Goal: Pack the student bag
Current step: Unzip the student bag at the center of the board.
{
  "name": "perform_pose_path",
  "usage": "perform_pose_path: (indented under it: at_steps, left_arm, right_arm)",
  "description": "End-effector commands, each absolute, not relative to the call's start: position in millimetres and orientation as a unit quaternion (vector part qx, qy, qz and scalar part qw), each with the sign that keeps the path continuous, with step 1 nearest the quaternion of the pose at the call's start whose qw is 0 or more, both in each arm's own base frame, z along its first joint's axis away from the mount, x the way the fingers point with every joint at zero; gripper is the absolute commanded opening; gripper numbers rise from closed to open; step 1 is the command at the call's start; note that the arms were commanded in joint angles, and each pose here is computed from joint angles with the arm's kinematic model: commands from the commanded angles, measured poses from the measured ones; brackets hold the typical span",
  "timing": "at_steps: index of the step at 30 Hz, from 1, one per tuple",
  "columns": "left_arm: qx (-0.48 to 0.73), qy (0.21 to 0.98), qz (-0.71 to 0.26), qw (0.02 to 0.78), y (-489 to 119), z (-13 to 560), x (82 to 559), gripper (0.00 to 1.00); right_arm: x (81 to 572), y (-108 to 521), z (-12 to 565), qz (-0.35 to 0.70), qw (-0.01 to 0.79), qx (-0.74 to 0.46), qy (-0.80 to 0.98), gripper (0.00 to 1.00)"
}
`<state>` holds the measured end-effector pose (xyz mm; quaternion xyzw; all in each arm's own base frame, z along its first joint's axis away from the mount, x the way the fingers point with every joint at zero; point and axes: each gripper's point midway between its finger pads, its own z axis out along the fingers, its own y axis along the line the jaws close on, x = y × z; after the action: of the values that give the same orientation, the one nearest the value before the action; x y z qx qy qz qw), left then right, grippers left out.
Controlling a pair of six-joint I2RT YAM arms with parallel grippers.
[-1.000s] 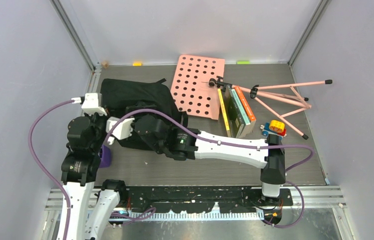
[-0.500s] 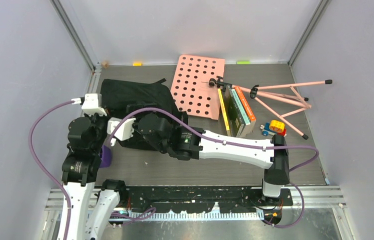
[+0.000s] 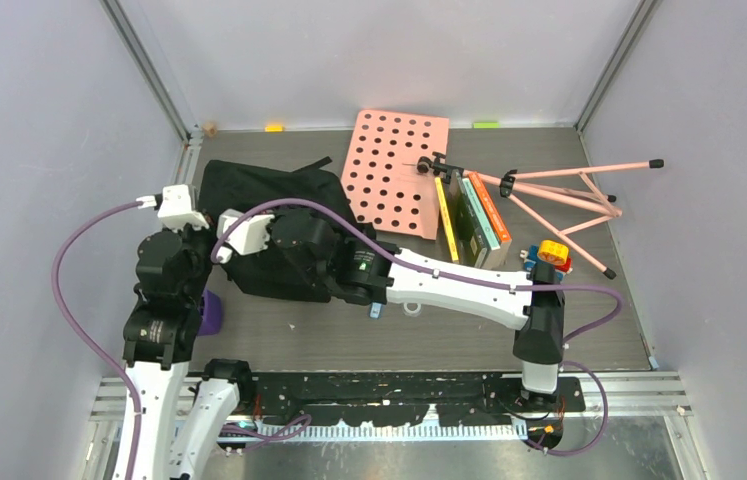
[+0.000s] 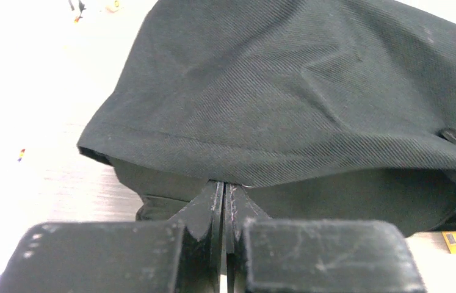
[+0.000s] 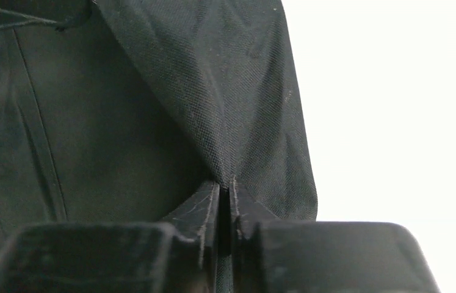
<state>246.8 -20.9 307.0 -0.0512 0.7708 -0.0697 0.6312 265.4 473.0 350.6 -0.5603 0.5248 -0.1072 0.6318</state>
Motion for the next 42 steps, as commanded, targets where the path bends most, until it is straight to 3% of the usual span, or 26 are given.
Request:
perform_pose_path:
  at_steps: [1,3,13,42]
  left_arm:
    - [-0.124,0.763,-0.02,0.634,7,323,249,0.0]
    - [-0.137,0.771,-0.009,0.621,11,320,252,0.0]
    - [-0.207,0.751,0.062,0.624,45,330,247,0.0]
    - [-0.391,0.731,0.095,0.551,77,217,208,0.0]
  right_arm:
    - [266,458,401,-0.088,0.678,-0.492,0.539,0.06]
    - [264,454,406,-0.078,0.681,-0.482,0.545,0.01]
    - [281,418,418,-0.002,0.668,-0.423,0.612,0.0]
    - [326,393,471,0.174,0.679,-0.269,0.66,0.0]
